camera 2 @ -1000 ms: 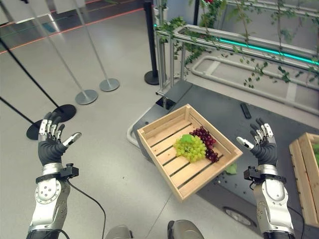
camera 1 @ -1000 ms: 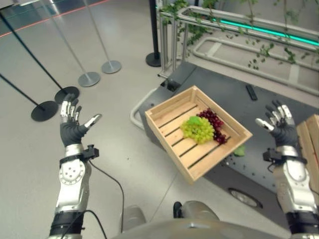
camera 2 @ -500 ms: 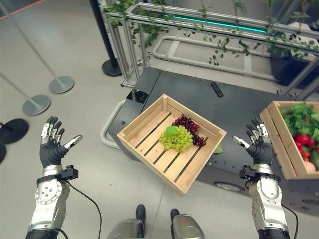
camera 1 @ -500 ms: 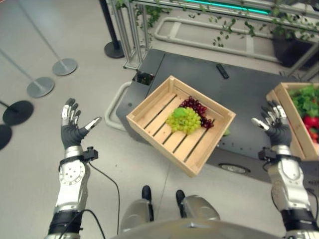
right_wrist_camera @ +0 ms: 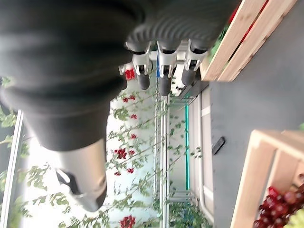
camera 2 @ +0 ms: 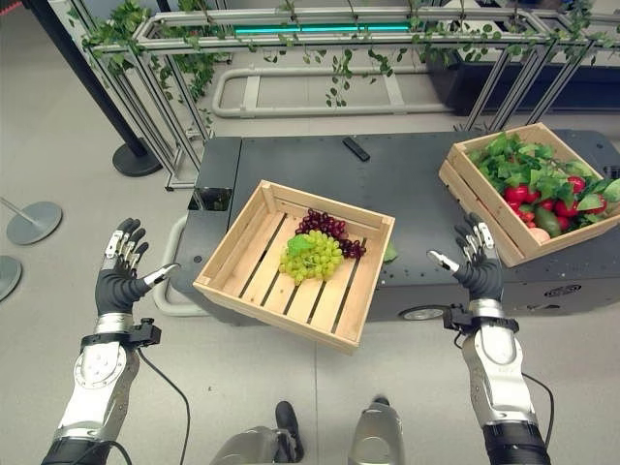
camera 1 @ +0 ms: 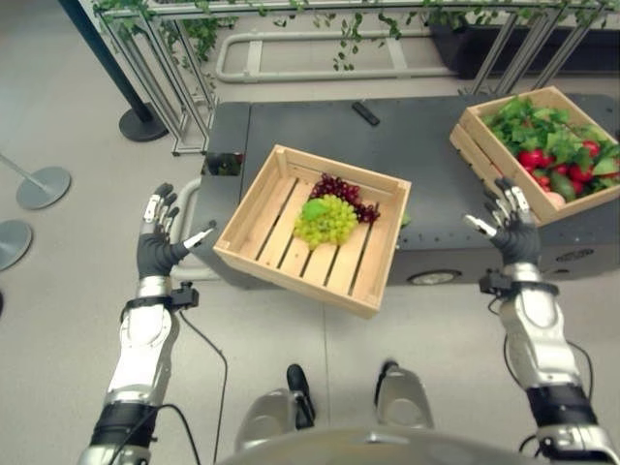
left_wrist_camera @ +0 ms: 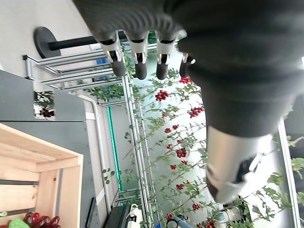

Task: Pick up the fruits from the basket on one side to the basket on the other side

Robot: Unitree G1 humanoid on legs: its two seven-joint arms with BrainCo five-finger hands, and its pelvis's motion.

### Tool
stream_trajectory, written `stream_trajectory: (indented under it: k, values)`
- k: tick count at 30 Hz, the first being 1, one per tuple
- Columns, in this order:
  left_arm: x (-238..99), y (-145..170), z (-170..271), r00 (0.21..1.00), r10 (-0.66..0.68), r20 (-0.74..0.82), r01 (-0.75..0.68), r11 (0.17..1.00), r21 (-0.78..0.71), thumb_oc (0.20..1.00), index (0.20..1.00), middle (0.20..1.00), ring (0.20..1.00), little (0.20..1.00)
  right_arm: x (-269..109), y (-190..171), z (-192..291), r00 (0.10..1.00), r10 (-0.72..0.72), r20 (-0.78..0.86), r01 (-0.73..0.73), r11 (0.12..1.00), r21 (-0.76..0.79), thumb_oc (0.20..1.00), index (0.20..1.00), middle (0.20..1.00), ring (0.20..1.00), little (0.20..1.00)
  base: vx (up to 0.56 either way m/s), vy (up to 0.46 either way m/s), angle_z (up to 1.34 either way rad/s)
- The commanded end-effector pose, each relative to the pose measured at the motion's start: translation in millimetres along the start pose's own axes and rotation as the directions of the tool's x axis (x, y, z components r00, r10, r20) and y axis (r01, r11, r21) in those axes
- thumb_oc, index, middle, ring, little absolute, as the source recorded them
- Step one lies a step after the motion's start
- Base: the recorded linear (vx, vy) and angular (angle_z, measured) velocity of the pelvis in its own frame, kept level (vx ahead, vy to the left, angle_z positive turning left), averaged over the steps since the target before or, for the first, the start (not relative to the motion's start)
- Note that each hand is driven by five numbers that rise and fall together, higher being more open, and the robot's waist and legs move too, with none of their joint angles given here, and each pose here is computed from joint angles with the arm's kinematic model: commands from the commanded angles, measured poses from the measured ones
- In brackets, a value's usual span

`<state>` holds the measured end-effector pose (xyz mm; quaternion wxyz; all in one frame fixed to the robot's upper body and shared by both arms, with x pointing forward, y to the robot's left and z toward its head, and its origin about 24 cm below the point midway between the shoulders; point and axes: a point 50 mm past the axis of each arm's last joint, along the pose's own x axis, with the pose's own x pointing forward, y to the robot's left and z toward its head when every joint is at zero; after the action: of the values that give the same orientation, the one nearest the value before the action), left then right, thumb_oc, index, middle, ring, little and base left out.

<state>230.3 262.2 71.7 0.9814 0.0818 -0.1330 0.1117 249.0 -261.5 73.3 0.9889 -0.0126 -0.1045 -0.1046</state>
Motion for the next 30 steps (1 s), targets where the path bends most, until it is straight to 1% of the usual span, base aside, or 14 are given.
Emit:
stream_trajectory:
  k: [1, 4, 10, 11, 12, 13, 15, 17, 22, 25, 30]
  values:
    - [-6.8, 4.5, 6.5, 0.999, -0.04, 0.034, 0.039, 0.999, 0.035, 1.0, 1.0, 1.0, 1.0, 1.0, 14.0, 0.1, 13.9, 0.997, 0.017, 0.074, -0.014, 0.999, -0.042, 1.0, 1.0, 1.0, 1.0, 1.0, 0.07, -0.107, -0.99]
    - [-9.5, 3.0, -1.2, 0.999, -0.042, -0.001, 0.042, 0.999, 0.024, 1.0, 1.0, 1.0, 1.0, 1.0, 13.3, -1.6, 12.7, 0.998, 0.015, 0.068, -0.011, 0.998, -0.063, 1.0, 1.0, 1.0, 1.0, 1.0, 0.06, -0.148, -0.32]
    - [-18.1, -12.2, -35.2, 0.981, -0.108, -0.163, 0.119, 0.991, 0.06, 1.0, 1.0, 1.0, 1.0, 1.0, -0.9, -6.5, -12.4, 0.999, -0.035, -0.033, 0.033, 0.998, -0.045, 1.0, 1.0, 1.0, 1.0, 1.0, 0.04, -0.121, 0.0]
    - [-17.9, -12.5, -35.4, 0.981, -0.108, -0.162, 0.119, 0.991, 0.06, 1.0, 1.0, 1.0, 1.0, 1.0, -0.9, -6.6, -12.4, 0.999, -0.035, -0.033, 0.034, 0.998, -0.046, 1.0, 1.0, 1.0, 1.0, 1.0, 0.01, -0.039, 0.06]
    - [-19.0, -14.5, -39.8, 0.976, -0.121, -0.181, 0.138, 0.987, 0.081, 1.0, 1.0, 1.0, 1.0, 1.0, -2.9, -6.4, -16.4, 0.998, -0.033, -0.05, 0.03, 0.998, -0.053, 1.0, 1.0, 1.0, 1.0, 1.0, 0.02, -0.055, 0.07]
    - [-25.8, -18.7, -53.3, 0.959, -0.139, -0.249, 0.165, 0.983, 0.087, 1.0, 1.0, 1.0, 1.0, 1.0, -7.9, -8.1, -25.1, 0.995, -0.047, -0.087, 0.04, 0.996, -0.076, 1.0, 1.0, 1.0, 1.0, 1.0, 0.03, -0.071, 0.07]
    - [-29.9, -20.4, -61.7, 0.949, -0.134, -0.286, 0.168, 0.981, 0.098, 1.0, 1.0, 1.0, 1.0, 1.0, -11.6, -10.1, -31.7, 0.991, -0.066, -0.113, 0.057, 0.995, -0.083, 1.0, 1.0, 1.0, 1.0, 1.0, 0.02, -0.056, 0.03]
    - [-36.9, -21.9, -72.1, 0.933, -0.122, -0.337, 0.157, 0.985, 0.078, 1.0, 1.0, 1.0, 1.0, 1.0, -15.5, -11.9, -39.6, 0.986, -0.082, -0.147, 0.067, 0.992, -0.103, 1.0, 1.0, 1.0, 1.0, 1.0, 0.02, -0.04, 0.01]
    - [-41.9, -25.0, -78.4, 0.921, -0.12, -0.37, 0.163, 0.983, 0.087, 1.0, 1.0, 1.0, 1.0, 1.0, -23.8, -14.6, -56.3, 0.969, -0.11, -0.222, 0.087, 0.99, -0.112, 1.0, 1.0, 1.0, 1.0, 1.0, 0.01, -0.025, 0.0]
    - [-45.1, -28.2, -84.3, 0.909, -0.12, -0.398, 0.171, 0.981, 0.095, 1.0, 1.0, 1.0, 1.0, 1.0, -32.3, -15.7, -71.9, 0.947, -0.129, -0.295, 0.094, 0.987, -0.13, 1.0, 1.0, 1.0, 1.0, 1.0, 0.0, -0.042, 0.01]
    - [-49.5, -27.8, -91.7, 0.896, -0.102, -0.433, 0.163, 0.981, 0.107, 1.0, 1.0, 1.0, 1.0, 1.0, -38.6, -17.4, -79.6, 0.933, -0.144, -0.33, 0.102, 0.985, -0.141, 1.0, 1.0, 1.0, 1.0, 1.0, 0.0, -0.023, 0.07]
